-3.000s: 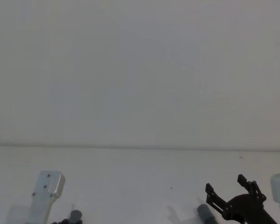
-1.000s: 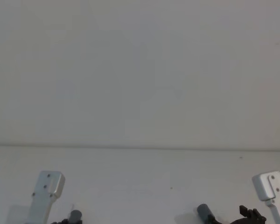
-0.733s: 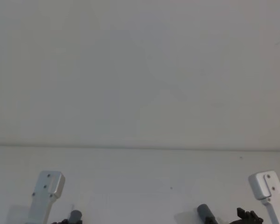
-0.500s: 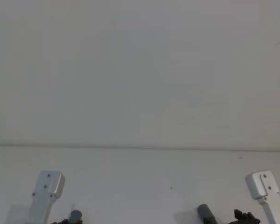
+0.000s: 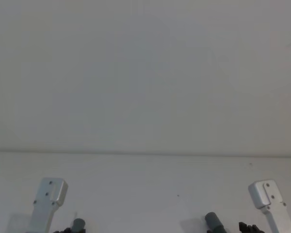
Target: Use both hands to pick up one end of the pipe from the table, align the ends, and insert them.
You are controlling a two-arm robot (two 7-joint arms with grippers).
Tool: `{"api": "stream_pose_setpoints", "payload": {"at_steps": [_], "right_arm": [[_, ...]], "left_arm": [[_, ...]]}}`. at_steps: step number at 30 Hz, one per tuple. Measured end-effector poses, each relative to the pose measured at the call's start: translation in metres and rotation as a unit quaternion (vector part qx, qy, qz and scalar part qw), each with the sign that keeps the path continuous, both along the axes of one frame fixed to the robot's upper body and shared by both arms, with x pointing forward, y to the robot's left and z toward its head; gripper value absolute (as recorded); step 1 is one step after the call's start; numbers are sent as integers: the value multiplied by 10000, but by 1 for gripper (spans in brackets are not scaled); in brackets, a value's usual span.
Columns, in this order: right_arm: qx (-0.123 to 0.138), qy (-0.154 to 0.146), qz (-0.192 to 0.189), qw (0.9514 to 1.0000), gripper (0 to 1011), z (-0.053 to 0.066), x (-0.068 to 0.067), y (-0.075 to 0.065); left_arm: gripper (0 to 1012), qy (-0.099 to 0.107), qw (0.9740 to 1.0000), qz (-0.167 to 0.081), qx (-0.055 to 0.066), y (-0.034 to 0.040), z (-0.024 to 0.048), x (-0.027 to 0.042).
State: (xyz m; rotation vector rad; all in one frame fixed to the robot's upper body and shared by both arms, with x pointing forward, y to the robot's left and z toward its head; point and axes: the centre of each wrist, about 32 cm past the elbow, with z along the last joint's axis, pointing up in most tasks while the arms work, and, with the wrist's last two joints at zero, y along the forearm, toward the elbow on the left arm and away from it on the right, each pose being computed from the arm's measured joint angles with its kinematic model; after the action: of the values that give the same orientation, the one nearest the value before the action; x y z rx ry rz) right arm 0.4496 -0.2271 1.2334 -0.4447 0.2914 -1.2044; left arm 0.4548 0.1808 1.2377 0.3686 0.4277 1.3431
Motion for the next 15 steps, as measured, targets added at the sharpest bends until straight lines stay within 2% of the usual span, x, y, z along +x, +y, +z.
{"api": "stream_pose_setpoints", "payload": {"at_steps": [15], "right_arm": [[65, 108, -59, 9999, 1000, -46, 47, 64]], "left_arm": [[327, 0, 10000, 0, 0, 0, 0, 0]]}}
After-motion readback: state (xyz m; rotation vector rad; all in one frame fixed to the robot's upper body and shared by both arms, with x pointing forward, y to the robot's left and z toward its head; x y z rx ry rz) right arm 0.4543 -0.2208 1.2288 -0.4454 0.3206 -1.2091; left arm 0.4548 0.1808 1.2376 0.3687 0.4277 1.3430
